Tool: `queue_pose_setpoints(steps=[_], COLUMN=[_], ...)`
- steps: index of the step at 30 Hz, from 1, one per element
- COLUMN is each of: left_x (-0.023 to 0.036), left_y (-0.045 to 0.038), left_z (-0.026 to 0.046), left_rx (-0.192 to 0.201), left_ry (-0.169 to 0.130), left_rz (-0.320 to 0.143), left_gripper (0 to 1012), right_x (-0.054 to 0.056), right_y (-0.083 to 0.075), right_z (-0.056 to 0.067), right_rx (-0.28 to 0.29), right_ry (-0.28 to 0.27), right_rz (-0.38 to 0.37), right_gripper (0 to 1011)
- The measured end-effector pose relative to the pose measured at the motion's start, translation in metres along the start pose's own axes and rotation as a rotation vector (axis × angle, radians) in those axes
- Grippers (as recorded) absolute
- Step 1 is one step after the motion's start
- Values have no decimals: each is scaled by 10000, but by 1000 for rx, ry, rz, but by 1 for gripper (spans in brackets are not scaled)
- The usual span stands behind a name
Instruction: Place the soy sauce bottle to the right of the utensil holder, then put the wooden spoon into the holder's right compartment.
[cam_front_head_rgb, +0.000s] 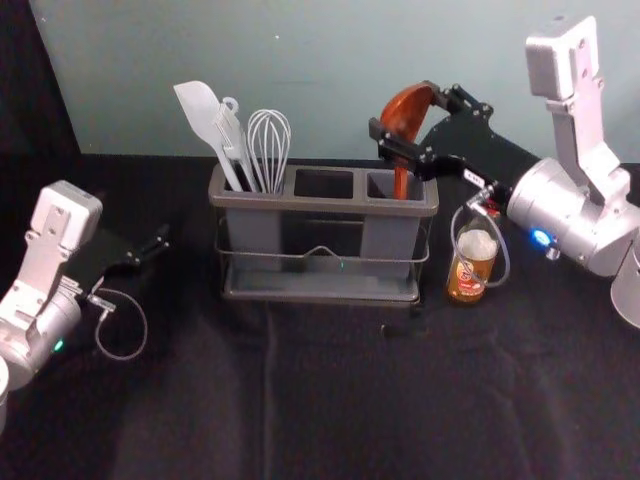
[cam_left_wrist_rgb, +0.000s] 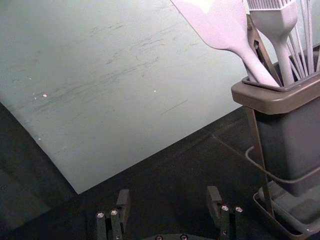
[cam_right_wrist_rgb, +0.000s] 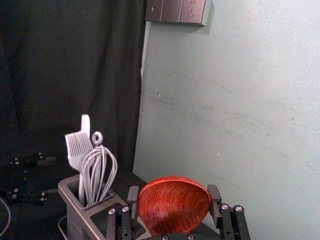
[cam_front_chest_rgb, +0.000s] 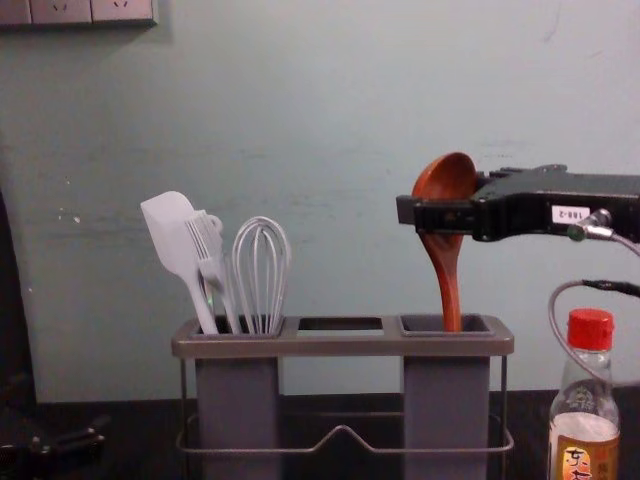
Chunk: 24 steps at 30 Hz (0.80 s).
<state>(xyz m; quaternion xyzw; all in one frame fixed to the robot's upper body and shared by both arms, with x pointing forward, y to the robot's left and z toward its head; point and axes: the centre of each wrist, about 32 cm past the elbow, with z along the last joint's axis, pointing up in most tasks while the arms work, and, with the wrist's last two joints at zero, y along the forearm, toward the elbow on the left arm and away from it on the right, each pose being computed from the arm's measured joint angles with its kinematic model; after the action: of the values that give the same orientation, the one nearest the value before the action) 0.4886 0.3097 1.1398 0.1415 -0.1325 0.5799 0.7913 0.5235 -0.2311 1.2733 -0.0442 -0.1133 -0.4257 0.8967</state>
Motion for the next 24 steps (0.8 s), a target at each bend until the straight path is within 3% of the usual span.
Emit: queue_pose_setpoints(steps=[12, 24], left_x=[0, 0], left_y=[0, 0], left_z=[0, 0], left_rx=[0, 0], left_ry=[0, 0], left_rz=[0, 0], left_gripper=[1005, 1005], right_x=[-21, -39], right_y=[-17, -6], right_z=[-129, -161], right_rx=[-35, -42], right_ry=[13, 18], right_rz=[-1, 12], right_gripper=[841, 841])
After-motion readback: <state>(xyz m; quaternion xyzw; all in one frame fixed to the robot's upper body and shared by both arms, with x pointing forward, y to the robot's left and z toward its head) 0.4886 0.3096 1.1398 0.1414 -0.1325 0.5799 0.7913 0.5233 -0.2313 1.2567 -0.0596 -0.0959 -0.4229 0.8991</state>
